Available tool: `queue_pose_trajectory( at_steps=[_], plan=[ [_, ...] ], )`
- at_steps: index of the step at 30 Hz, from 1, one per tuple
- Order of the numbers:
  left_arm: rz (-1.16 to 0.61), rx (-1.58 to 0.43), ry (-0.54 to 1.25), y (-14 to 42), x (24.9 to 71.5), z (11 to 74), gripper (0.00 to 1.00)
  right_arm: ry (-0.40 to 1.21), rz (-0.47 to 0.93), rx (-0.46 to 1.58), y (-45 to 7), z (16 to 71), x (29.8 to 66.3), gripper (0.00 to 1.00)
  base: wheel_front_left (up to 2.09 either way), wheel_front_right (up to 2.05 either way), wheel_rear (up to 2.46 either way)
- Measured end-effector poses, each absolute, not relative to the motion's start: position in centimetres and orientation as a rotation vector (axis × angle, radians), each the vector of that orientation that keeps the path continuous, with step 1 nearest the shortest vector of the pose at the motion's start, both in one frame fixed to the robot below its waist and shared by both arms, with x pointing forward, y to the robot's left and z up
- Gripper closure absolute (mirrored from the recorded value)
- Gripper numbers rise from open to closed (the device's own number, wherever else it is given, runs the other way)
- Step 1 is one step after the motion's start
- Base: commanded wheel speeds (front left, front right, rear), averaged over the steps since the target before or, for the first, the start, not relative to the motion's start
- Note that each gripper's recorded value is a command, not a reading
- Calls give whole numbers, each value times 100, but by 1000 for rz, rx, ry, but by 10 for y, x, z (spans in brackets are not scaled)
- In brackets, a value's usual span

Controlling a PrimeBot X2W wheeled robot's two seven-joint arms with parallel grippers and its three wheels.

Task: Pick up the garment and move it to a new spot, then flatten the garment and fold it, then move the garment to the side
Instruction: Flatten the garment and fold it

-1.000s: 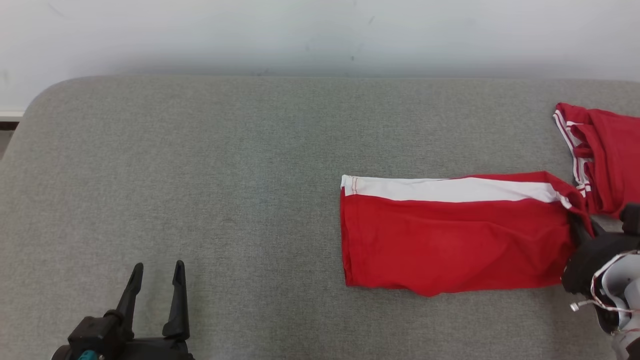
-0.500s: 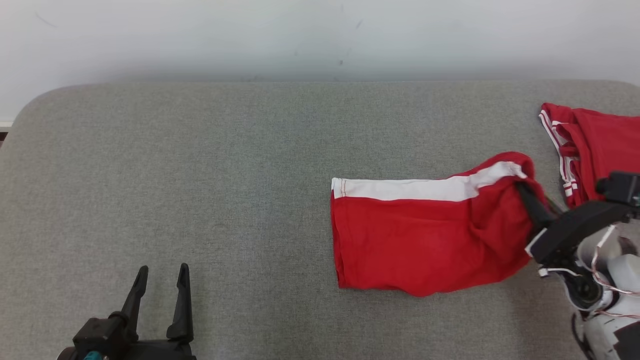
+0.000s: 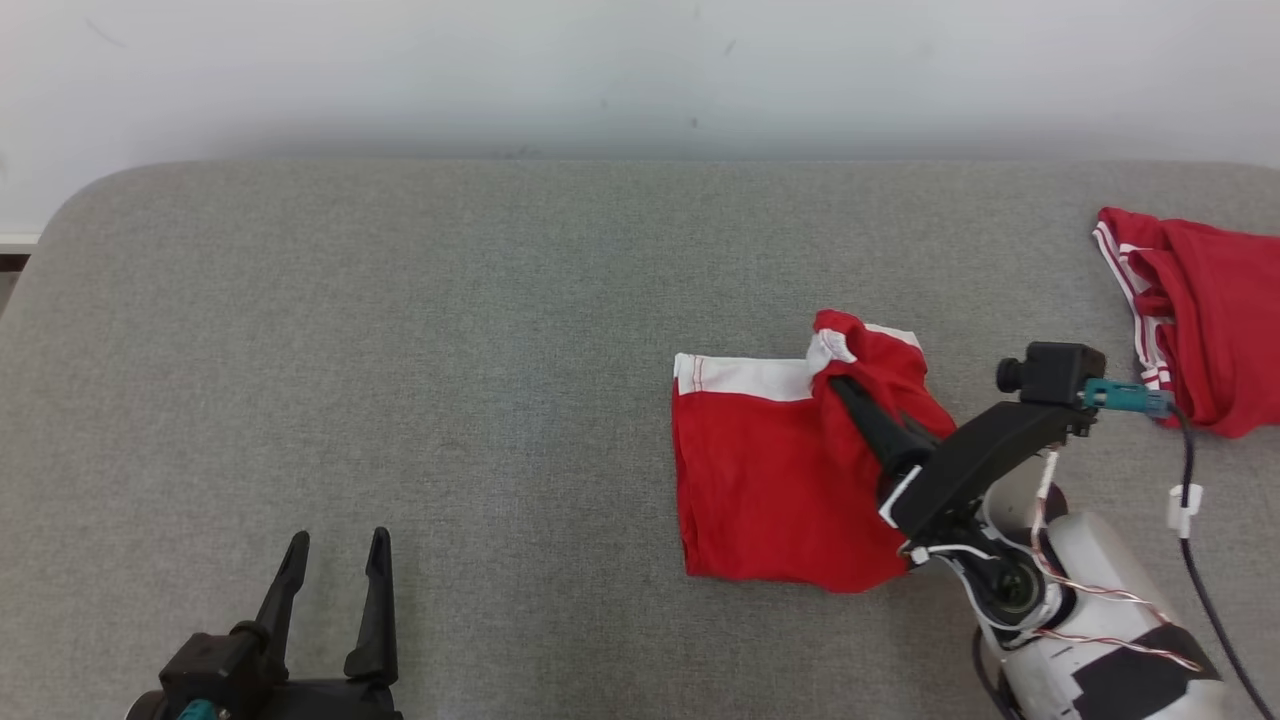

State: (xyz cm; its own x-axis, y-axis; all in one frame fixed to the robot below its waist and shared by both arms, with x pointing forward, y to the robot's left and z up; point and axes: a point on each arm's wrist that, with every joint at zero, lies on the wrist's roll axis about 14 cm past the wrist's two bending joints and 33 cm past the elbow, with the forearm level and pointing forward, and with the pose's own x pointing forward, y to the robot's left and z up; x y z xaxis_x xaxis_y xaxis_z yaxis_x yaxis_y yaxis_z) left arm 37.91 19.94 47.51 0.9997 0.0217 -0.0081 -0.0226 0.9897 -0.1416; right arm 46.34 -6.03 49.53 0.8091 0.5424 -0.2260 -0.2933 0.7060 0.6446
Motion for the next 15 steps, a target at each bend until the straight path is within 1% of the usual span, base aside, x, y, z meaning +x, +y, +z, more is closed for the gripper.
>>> queue_pose_trajectory(
  at_steps=[9,14,15],
  plan=[
    [41,-152,21,203,377,470,0,480,481,590,-26,469,466,100,0,0,0],
    [57,-158,25,207,377,469,0,508,473,562,-16,453,467,100,0,0,0],
    [58,-159,26,207,378,469,0,511,475,552,-14,450,467,91,0,0,0]
  ],
)
